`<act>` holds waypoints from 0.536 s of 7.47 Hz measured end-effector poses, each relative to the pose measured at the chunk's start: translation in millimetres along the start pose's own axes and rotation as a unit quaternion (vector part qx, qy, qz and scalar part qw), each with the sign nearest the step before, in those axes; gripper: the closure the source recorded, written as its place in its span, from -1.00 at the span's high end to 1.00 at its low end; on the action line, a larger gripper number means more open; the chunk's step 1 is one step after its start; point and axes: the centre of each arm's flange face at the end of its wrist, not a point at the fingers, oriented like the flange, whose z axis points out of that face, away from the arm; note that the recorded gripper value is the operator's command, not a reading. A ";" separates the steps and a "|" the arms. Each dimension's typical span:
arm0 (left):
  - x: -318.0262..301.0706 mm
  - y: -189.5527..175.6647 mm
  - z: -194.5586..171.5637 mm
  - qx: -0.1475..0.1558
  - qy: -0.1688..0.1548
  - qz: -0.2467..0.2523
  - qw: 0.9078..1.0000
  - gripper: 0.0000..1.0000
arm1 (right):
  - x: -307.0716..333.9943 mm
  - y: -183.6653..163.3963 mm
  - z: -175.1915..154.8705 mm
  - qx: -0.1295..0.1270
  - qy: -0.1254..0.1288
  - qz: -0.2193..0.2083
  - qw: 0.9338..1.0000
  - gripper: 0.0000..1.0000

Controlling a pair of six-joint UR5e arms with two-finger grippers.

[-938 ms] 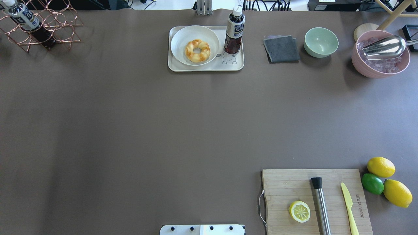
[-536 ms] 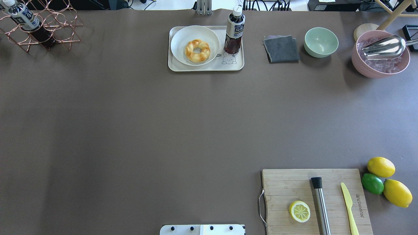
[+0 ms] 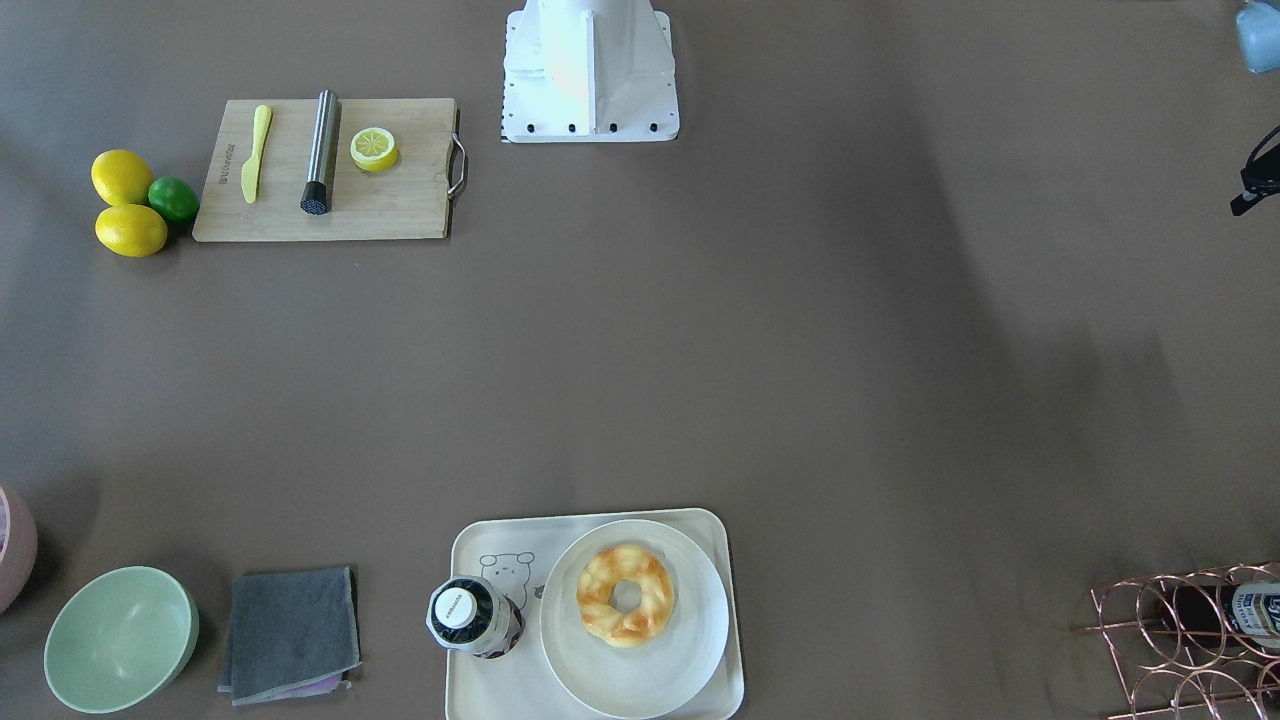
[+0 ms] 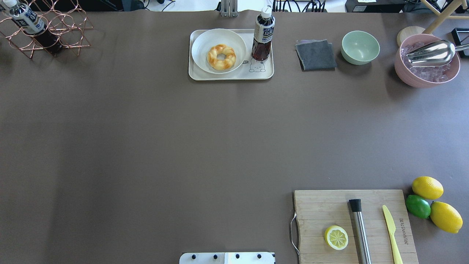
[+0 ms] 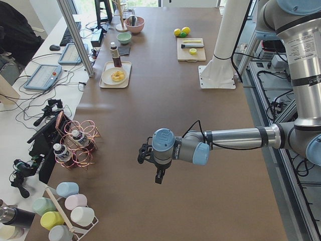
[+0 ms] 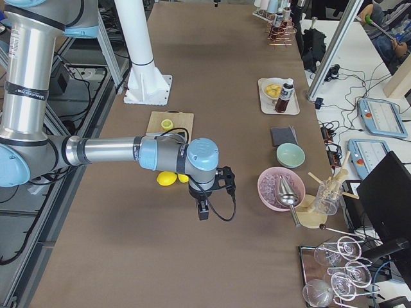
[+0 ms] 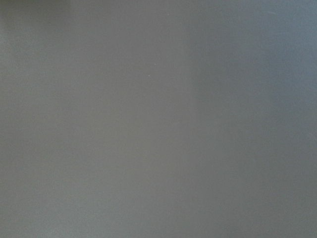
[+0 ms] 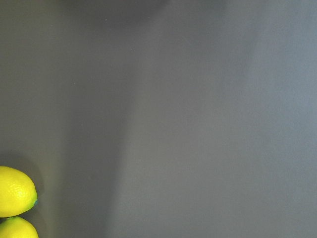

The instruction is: Place donut on tray

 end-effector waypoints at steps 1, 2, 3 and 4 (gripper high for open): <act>0.4 -0.7 -1.0 0.001 -0.001 0.012 1.000 0.94 | 1.9 -8.4 1.8 -0.001 0.000 0.003 1.000 0.99; 0.5 -1.5 -1.2 0.001 -0.001 0.019 1.000 0.94 | 2.0 -14.0 3.4 -0.003 0.000 0.006 1.000 0.98; 0.1 -0.2 -1.2 0.001 -0.002 0.021 1.000 0.94 | 1.1 -16.2 4.4 -0.003 -0.002 0.007 1.000 0.99; -0.2 0.4 -1.1 0.001 -0.002 0.021 1.000 0.94 | -0.3 -17.2 4.1 -0.002 -0.004 0.006 1.000 0.99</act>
